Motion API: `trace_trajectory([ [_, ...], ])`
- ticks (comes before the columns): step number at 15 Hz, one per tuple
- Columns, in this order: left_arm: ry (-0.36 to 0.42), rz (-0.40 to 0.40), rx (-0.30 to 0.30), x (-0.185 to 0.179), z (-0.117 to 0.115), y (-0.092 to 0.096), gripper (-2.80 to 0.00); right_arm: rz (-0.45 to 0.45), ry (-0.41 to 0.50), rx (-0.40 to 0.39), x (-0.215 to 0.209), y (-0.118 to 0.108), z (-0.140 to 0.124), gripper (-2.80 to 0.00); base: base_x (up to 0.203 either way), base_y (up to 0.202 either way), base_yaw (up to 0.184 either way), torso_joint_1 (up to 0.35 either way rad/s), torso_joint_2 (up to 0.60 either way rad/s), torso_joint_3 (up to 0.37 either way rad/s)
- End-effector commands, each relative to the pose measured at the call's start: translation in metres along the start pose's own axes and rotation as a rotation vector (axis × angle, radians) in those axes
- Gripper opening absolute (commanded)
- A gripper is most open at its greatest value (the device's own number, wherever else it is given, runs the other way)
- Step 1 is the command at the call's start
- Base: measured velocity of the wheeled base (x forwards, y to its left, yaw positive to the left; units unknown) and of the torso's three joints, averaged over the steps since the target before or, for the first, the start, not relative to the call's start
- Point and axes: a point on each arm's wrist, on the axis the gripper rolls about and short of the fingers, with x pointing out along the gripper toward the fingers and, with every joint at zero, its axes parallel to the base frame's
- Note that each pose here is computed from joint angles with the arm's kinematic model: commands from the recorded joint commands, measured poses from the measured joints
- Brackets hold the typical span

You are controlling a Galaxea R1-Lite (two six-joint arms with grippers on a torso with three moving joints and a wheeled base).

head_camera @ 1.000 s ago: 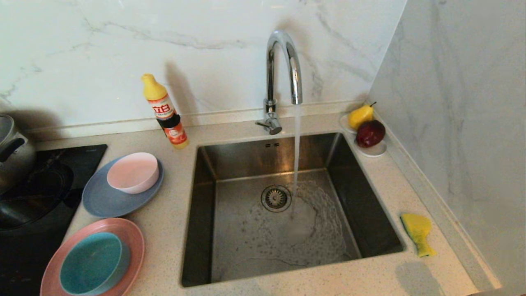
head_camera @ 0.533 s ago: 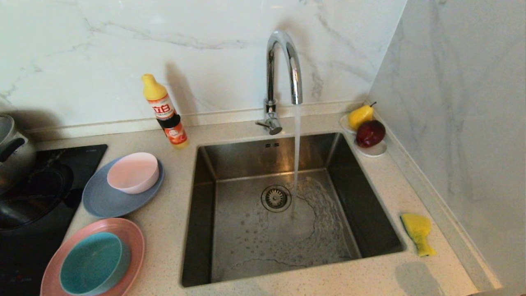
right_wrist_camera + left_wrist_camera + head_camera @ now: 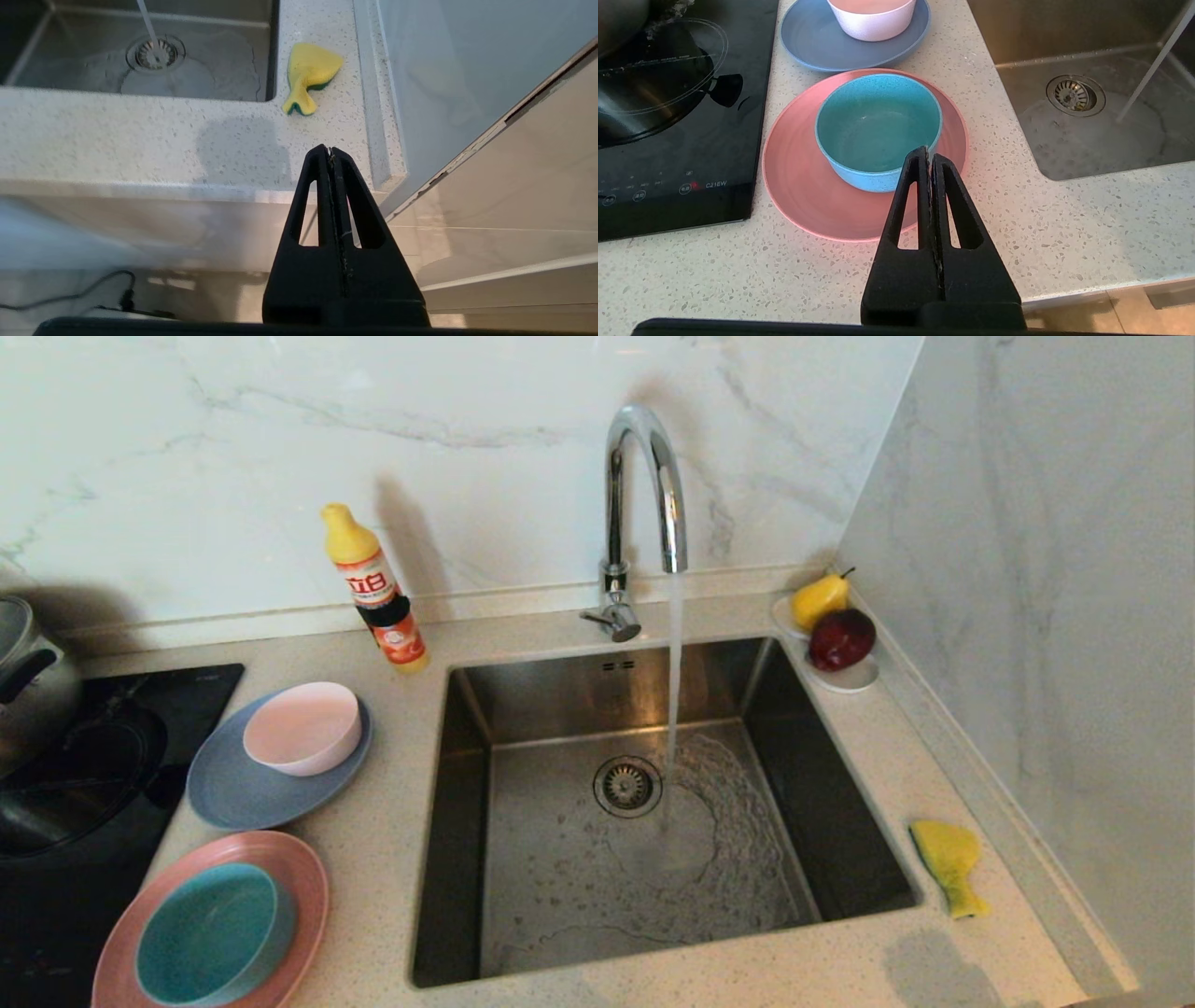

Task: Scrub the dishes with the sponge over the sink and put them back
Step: Pick up a bowl and the sponge

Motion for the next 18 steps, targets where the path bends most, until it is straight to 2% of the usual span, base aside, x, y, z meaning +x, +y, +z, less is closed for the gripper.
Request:
trace_trajectory([
  [1, 0.018, -0.002, 0.000, 0.001, -0.004, 0.000, -2.80, -0.005, -0.007, -0.008, 0.000, 0.000, 0.001, -2.80, 0.000, 0.000, 0.000, 0.000, 0.00, 0.000],
  [5, 0.018, -0.002, -0.003, 0.001, -0.004, 0.000, -2.80, -0.003, -0.019, 0.008, -0.002, -0.001, 0.009, -2.80, 0.000, 0.000, 0.000, 0.000, 0.00, 0.000],
  [6, 0.018, -0.001, -0.001, 0.001, -0.004, 0.000, -2.80, 0.011, -0.025, 0.035, -0.004, -0.001, 0.013, -2.80, 0.000, 0.000, 0.000, 0.000, 0.00, 0.000],
  [7, 0.018, 0.000, -0.014, 0.001, -0.004, 0.000, -2.80, 0.052, 0.002, 0.097, -0.005, 0.000, 0.009, -2.80, 0.000, 0.000, 0.000, 0.000, 0.00, 0.000],
  [10, 0.017, -0.001, -0.034, 0.001, -0.004, 0.000, -2.80, 0.059, 0.004, 0.130, -0.005, 0.001, 0.007, -2.80, 0.000, 0.000, 0.000, 0.000, 0.00, 0.000],
  [12, 0.017, 0.002, -0.038, 0.001, -0.004, 0.000, -2.80, 0.056, -0.059, 0.100, -0.002, 0.000, 0.009, -2.80, 0.000, 0.000, 0.000, 0.000, 0.00, 0.000],
  [13, 0.017, 0.002, -0.038, 0.001, -0.004, 0.000, -2.80, 0.052, -0.077, 0.060, -0.001, 0.000, 0.009, -2.80, 0.000, 0.000, 0.000, 0.000, 0.00, 0.000],
  [15, 0.017, 0.001, -0.037, 0.001, -0.004, 0.000, -2.80, -0.004, -0.046, 0.025, -0.004, -0.001, 0.012, -2.80, 0.000, 0.000, 0.000, 0.000, 0.00, 0.000],
  [17, 0.017, 0.002, -0.037, 0.001, -0.004, 0.000, -2.80, 0.019, -0.049, 0.025, -0.012, -0.004, 0.039, -2.80, 0.000, 0.000, 0.000, 0.000, 0.00, 0.000],
  [18, 0.017, 0.001, -0.038, 0.001, -0.004, 0.000, -2.80, 0.069, -0.040, 0.026, -0.014, -0.004, 0.050, -2.80, 0.000, 0.000, 0.000, 0.000, 0.00, 0.000],
])
